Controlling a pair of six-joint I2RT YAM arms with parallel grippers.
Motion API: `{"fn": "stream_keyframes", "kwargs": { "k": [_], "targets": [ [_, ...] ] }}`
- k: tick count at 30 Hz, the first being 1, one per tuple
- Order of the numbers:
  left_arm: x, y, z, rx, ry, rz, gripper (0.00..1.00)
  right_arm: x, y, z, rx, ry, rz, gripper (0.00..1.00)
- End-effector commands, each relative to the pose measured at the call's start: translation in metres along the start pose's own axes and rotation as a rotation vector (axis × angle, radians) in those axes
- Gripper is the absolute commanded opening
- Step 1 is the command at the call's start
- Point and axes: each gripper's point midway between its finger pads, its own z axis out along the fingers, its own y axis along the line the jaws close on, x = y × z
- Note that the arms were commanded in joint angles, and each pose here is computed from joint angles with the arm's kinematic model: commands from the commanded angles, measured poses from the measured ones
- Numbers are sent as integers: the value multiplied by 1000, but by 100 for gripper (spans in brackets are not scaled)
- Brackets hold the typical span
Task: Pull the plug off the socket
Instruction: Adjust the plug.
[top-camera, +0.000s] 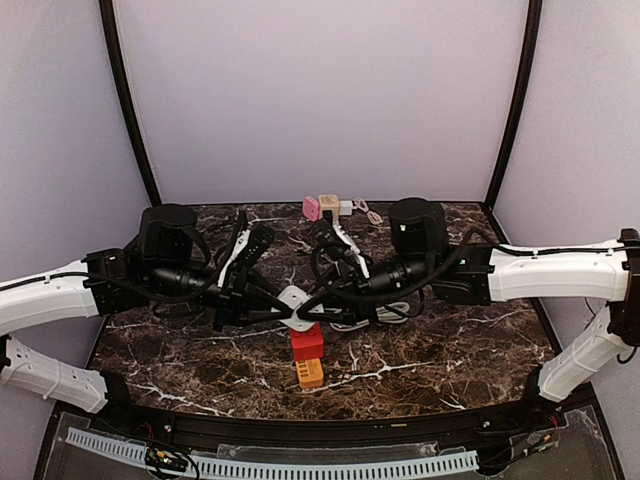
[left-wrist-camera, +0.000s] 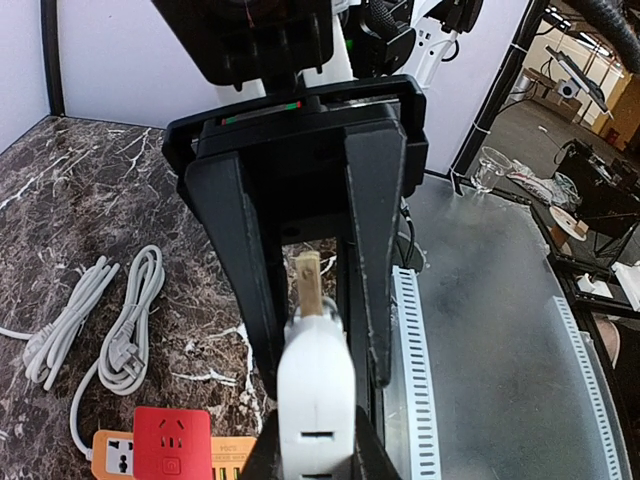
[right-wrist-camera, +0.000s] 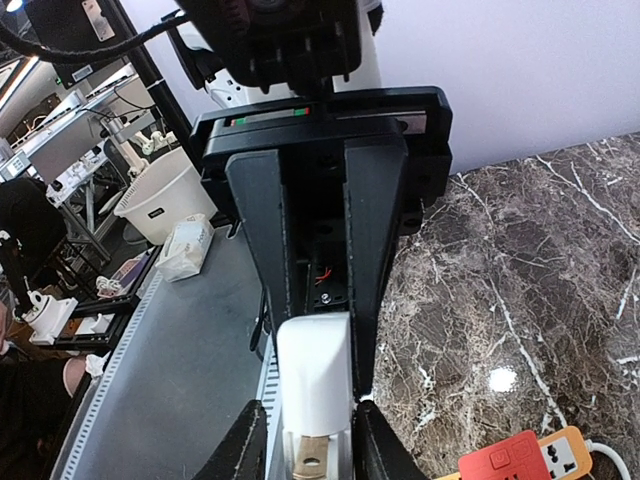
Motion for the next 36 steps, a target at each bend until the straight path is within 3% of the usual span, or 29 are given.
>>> {"fn": "stream_keyframes", "kwargs": {
  "k": [1, 8, 14, 18, 30, 36],
  "targets": [
    [-11, -3, -4, 5, -23, -6, 6, -15, 16, 0, -32, -25, -58, 29],
    [-12, -4, -7, -6, -29, 1, 8, -6, 12, 1, -15, -3, -35, 18],
    [-11, -4, -12, -25, -32, 9, 25, -8, 12, -1, -5, -4, -31, 9],
    [-6, -5, -15, -29, -25, 12, 30, -11, 13, -5, 8, -15, -42, 7],
    [2, -7, -6, 16, -8, -5, 32, -10, 17, -7, -12, -14, -40, 6],
    [1, -7, -3, 29, -10, 0, 22, -10, 17, -5, -16, -12, -41, 6]
  ]
}}
